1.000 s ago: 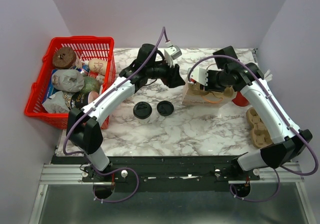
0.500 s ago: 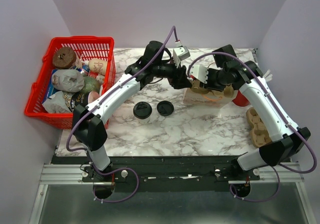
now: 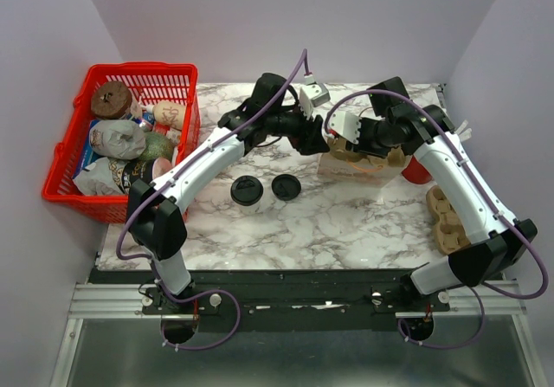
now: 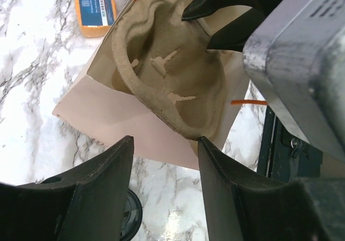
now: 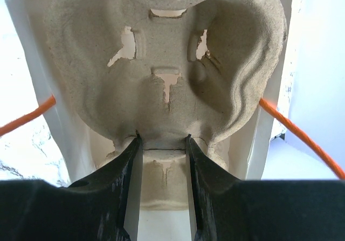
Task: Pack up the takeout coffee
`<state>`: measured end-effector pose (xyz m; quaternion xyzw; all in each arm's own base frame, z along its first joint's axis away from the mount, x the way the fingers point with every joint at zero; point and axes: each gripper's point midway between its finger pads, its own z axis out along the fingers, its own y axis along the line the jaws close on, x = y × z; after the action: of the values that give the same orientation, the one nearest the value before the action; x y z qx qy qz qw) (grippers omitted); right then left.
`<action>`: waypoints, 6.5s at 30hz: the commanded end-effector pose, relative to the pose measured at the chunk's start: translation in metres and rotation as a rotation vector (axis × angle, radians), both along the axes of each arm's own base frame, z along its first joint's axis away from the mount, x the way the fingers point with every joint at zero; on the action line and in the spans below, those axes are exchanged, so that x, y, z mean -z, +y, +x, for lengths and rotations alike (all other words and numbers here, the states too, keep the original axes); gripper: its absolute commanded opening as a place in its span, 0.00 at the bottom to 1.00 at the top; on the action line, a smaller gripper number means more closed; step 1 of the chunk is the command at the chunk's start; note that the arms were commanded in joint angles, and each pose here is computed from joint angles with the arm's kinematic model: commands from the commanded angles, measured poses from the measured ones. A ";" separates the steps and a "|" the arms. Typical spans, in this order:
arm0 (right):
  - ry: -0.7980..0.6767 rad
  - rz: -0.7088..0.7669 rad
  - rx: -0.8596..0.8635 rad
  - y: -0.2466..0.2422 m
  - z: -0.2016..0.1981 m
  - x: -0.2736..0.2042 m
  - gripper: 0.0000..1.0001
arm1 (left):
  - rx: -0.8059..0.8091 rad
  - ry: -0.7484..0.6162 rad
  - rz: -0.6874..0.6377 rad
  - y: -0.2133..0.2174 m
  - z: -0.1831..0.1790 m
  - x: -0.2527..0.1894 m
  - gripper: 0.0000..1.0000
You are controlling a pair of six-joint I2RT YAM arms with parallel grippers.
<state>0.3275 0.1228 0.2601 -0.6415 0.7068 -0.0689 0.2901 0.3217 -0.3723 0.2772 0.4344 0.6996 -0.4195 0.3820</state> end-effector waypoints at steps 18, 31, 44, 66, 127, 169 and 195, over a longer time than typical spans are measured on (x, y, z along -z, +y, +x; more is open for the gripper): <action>0.114 -0.106 0.062 -0.019 -0.005 0.013 0.01 | -0.163 -0.027 0.093 0.010 0.030 0.015 0.57; 0.169 -0.104 0.178 -0.023 -0.007 0.006 0.01 | -0.225 0.012 0.071 0.004 0.044 0.014 0.53; 0.185 -0.154 0.275 -0.034 -0.004 0.013 0.01 | -0.126 0.029 0.008 -0.017 0.041 0.007 0.07; 0.205 -0.223 0.360 -0.034 -0.005 0.007 0.01 | -0.223 0.121 -0.078 0.013 0.019 -0.036 0.00; 0.390 -0.071 0.525 -0.063 0.023 0.046 0.48 | -0.345 0.169 -0.103 0.051 0.048 -0.025 0.16; -0.218 0.350 0.576 -0.107 0.036 -0.112 0.66 | 0.354 -0.525 -0.195 -0.063 -0.024 -0.097 0.57; -0.028 0.450 0.455 -0.098 0.074 -0.043 0.35 | 0.375 -0.616 -0.176 -0.077 -0.034 -0.085 0.36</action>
<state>0.4019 0.0150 0.3019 -0.3658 0.8381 -0.0075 0.4047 0.3142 -0.4619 0.3624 0.5997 0.4452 -0.3832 0.5434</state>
